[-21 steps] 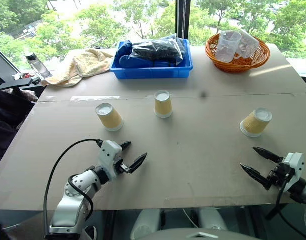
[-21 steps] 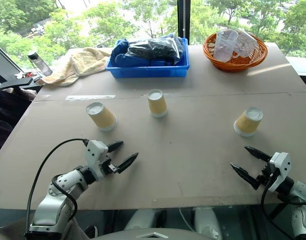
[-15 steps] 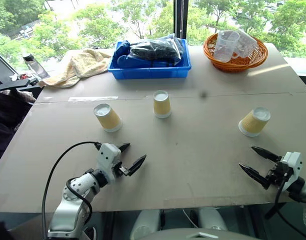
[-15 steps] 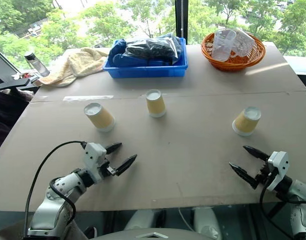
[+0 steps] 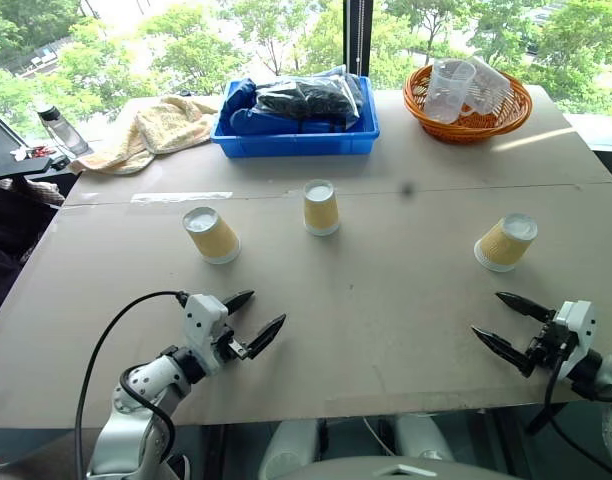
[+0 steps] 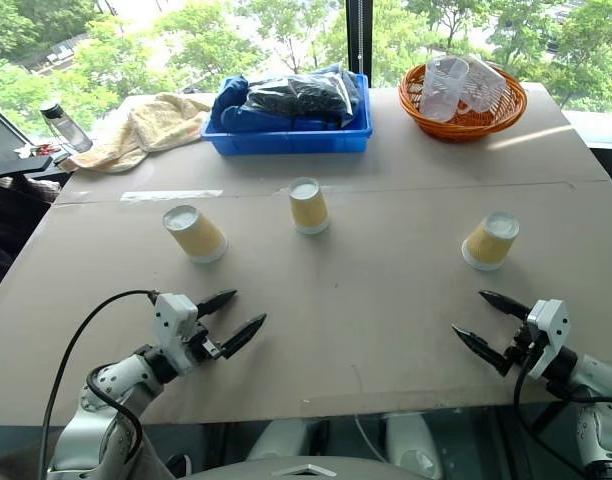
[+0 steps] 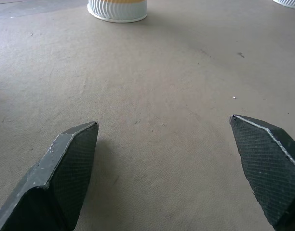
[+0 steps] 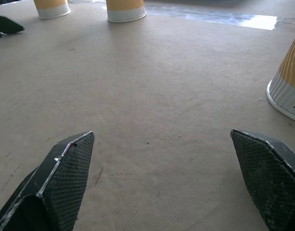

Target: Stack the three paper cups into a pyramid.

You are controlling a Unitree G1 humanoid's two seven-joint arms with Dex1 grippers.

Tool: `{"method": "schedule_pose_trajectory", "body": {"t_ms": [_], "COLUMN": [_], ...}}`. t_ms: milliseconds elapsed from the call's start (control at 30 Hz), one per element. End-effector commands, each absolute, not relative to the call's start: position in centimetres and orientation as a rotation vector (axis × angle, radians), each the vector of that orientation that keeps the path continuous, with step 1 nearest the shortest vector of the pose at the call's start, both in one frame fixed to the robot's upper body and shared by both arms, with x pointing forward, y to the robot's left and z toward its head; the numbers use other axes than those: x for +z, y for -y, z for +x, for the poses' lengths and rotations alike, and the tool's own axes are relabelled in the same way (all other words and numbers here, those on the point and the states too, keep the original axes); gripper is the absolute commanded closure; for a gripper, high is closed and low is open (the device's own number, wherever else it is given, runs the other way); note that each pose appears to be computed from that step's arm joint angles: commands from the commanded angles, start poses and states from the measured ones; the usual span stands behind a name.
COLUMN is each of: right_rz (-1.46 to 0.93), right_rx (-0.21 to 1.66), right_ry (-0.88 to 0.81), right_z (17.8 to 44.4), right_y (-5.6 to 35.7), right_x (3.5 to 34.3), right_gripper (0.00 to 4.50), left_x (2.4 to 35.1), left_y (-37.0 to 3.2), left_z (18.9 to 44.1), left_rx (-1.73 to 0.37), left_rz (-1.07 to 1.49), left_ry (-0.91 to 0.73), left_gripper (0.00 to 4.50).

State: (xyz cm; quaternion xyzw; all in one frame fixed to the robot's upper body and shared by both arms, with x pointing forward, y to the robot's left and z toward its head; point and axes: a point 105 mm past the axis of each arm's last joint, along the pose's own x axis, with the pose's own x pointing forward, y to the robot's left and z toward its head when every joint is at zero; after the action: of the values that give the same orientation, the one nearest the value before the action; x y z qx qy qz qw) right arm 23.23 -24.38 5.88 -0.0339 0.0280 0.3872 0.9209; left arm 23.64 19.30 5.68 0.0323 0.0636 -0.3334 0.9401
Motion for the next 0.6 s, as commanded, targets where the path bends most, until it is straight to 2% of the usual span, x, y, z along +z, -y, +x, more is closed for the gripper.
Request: {"method": "schedule_pose_trajectory", "body": {"t_ms": [33, 200, 400, 533, 600], "right_rz": [-0.062, -0.005, 0.006, 0.014, 0.017], "right_rx": [0.784, 0.859, 1.010, 1.096, 1.101], "right_ry": [-0.020, 0.014, 0.038, 0.095, 0.122], "right_z": [23.7, 22.9, 21.6, 21.0, 21.1], "right_y": [24.1, 22.9, 21.1, 18.4, 17.6], "right_x": [6.8, 7.9, 9.6, 11.6, 12.3], "right_gripper": [0.00, 0.00, 0.00, 0.00, 0.00], "left_x": [6.0, 8.3, 13.3, 13.3, 13.3], "left_y": [-19.7, -20.3, -25.5, -27.9, -27.7], "left_z": [23.6, 24.0, 25.3, 26.9, 27.8], "left_rx": [-0.701, -0.705, -0.518, -0.362, -0.342], "left_rz": [0.057, 0.033, 0.099, 0.201, 0.200], "left_ry": [-0.128, -0.036, 0.166, 0.147, 0.139], "left_gripper": [0.03, 0.03, 0.03, 0.03, 0.03]}}
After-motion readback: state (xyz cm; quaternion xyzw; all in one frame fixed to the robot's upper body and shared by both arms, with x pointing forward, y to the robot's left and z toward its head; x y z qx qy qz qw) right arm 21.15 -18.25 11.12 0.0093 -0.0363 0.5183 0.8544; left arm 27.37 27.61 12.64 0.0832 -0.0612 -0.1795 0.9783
